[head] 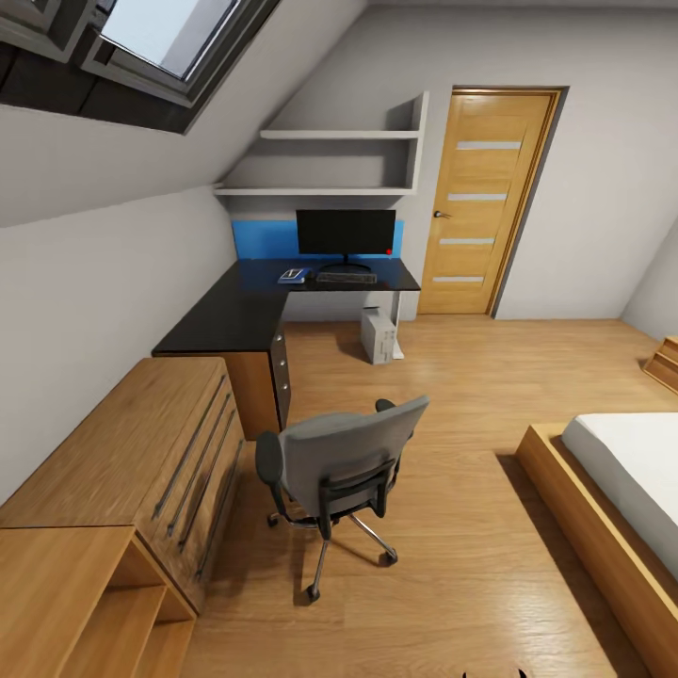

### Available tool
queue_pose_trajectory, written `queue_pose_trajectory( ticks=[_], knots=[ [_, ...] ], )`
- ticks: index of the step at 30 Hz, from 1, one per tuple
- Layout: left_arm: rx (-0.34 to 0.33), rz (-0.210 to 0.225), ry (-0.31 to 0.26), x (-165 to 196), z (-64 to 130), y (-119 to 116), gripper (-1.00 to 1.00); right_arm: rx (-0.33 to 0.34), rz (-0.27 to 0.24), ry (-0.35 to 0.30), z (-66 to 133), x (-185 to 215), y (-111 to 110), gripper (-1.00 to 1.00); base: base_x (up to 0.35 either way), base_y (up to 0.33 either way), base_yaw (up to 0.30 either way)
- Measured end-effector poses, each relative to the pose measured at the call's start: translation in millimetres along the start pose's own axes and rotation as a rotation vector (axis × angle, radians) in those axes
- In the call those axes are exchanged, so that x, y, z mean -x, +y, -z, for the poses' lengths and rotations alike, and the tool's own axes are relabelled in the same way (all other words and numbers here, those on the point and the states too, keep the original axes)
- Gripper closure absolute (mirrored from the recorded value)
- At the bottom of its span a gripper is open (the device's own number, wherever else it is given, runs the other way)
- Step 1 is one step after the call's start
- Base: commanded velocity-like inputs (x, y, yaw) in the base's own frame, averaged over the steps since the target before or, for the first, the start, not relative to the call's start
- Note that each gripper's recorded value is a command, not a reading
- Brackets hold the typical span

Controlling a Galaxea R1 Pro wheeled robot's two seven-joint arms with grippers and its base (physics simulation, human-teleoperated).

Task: In the bedroom, organize the workspace by keeping the computer under the desk, ensuring the monitor is on the desk, placing the keyboard on the desk next to the monitor, placing the mouse on the desk next to the keyboard, moving the folder from the swivel chair onto the desk next to the mouse, stacking the notebook on top of the folder with the pen on top of the notebook, and positioning the swivel chair next to the desk.

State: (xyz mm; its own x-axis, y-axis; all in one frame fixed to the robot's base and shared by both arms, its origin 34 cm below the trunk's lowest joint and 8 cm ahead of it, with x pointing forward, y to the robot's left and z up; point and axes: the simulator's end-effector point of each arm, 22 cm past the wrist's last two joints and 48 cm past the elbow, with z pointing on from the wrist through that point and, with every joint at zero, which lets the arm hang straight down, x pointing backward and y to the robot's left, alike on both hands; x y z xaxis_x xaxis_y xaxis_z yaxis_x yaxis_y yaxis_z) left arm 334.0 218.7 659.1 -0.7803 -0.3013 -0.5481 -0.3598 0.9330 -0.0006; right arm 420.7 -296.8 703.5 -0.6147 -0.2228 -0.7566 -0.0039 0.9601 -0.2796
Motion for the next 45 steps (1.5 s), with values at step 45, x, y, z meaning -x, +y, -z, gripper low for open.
queue_pose_trajectory(
  ticks=[45],
  knots=[
    [-0.036, -0.045, 0.004, -4, -38.2, -15, -1.00, 0.011, 0.004, -0.004, -33.0, -15, 15, -1.00, 0.000, 0.000, 0.000]
  ],
)
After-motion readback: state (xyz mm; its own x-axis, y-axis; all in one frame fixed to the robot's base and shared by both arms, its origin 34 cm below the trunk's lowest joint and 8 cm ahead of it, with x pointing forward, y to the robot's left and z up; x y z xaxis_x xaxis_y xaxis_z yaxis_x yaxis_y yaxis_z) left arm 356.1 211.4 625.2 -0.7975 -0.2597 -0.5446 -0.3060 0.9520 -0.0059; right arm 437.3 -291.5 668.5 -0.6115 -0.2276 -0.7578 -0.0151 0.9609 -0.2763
